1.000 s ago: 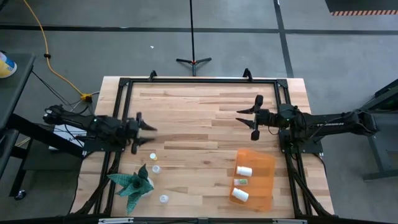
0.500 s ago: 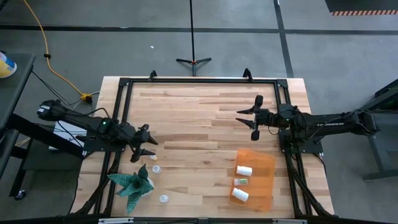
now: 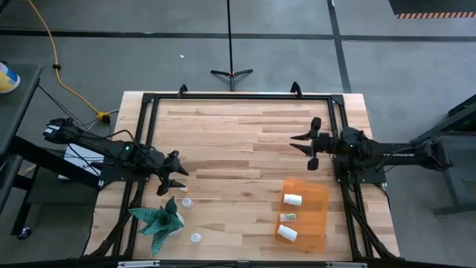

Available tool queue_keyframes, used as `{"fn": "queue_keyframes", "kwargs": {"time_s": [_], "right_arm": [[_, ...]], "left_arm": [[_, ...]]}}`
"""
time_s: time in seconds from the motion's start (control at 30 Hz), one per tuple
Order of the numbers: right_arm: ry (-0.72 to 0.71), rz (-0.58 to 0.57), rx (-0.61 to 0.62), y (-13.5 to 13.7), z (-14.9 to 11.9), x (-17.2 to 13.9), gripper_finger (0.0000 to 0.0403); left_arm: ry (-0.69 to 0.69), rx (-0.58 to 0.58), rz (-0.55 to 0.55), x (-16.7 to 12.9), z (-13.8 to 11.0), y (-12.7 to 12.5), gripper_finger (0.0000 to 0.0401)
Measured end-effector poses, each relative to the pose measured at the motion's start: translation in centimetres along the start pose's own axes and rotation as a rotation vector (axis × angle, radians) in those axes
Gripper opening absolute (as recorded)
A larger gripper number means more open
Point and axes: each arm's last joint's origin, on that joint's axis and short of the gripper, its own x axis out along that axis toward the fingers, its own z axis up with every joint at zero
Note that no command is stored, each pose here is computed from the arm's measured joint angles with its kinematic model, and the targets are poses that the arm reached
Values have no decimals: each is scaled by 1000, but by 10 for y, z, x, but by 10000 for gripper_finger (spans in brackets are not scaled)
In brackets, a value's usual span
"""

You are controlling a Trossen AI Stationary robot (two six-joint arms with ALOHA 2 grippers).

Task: Pick and place pill bottles into a basket
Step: Put the yellow medicine bottle into the orange bin

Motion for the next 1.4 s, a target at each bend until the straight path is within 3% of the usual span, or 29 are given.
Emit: {"fn": "queue_keyframes", "kwargs": {"time_s": [0.33, 0.5, 0.73, 1.17, 1.4], "right_arm": [[-151, -72, 61, 2, -24, -20, 85], [-148, -78, 67, 2, -24, -20, 85], [-146, -81, 65, 2, -24, -20, 85], [-142, -97, 55, 1, -24, -19, 85], [-142, -96, 54, 1, -24, -19, 85]], "left_arm": [[34, 15, -67, 0, -2, -2, 285], [48, 17, -90, 0, -3, -2, 285], [99, 16, -18, 1, -8, 1, 285], [109, 13, -42, 2, -8, 0, 285], [133, -41, -32, 4, -9, 1, 285]]}}
